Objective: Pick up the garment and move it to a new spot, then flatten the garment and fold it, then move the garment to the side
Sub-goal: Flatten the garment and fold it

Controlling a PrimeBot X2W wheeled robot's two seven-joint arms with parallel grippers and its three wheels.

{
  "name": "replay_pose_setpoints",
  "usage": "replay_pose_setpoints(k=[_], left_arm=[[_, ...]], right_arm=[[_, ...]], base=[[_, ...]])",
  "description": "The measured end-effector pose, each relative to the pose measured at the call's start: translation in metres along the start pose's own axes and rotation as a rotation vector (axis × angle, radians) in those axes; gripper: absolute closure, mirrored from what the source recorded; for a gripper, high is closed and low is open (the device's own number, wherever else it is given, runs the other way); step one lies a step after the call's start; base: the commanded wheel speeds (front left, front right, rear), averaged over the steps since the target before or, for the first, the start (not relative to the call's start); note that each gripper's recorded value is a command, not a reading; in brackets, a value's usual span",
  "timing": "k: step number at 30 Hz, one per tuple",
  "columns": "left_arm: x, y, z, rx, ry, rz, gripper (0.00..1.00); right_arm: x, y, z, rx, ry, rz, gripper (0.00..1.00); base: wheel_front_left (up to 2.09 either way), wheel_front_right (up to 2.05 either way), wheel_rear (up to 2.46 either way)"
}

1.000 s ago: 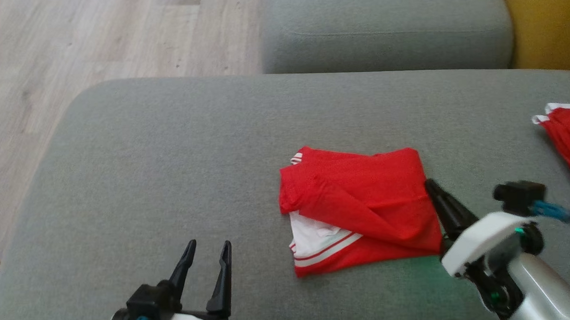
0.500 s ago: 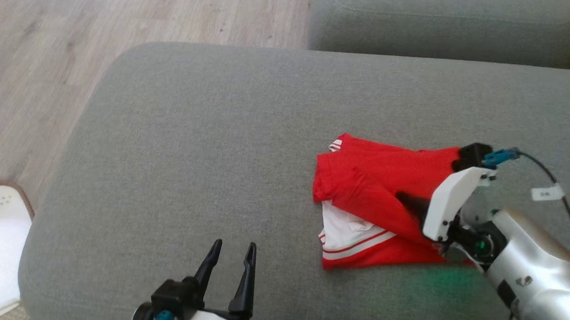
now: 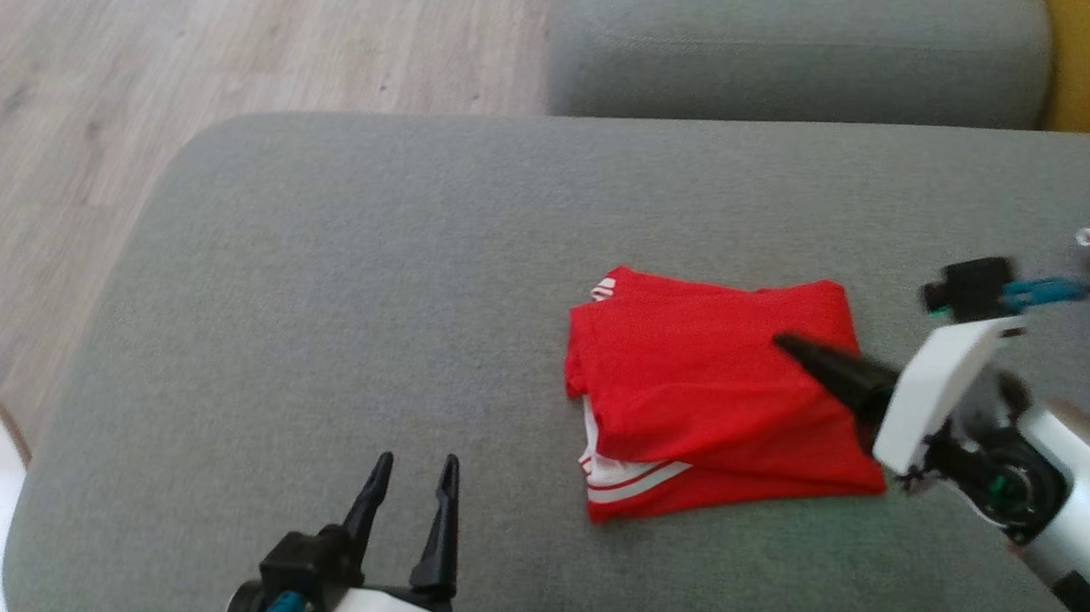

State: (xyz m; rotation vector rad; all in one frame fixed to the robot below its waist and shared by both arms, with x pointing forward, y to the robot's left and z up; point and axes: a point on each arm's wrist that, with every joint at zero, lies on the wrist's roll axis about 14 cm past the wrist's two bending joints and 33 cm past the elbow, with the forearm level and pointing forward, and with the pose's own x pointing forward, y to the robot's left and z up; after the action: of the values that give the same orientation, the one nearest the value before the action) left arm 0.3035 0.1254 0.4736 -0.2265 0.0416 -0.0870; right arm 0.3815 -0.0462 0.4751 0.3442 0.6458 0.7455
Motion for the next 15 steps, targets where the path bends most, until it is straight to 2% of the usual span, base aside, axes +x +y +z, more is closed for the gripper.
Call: replay_pose_setpoints(k=[6, 11, 15], left_arm=[[-0.001, -0.002, 0.001, 0.013, -0.006, -0.014, 0.00], [-0.002, -0.005, 0.007, 0.038, -0.029, -0.025, 0.00], [-0.004, -0.004, 0.016, 0.067, -0.056, -0.020, 0.00]], right_arm=[[-0.034, -0.023, 0.028, -0.119, -0.273, -0.109, 0.00], [-0.072, -0.048, 0.030, -0.197, -0.476, -0.231, 0.00], [-0.087, -0.053, 0.025, -0.232, -0.557, -0.303, 0.00]], base=[[0.00, 0.00, 0.00], [0.00, 0.00, 0.00], [0.00, 0.00, 0.00]])
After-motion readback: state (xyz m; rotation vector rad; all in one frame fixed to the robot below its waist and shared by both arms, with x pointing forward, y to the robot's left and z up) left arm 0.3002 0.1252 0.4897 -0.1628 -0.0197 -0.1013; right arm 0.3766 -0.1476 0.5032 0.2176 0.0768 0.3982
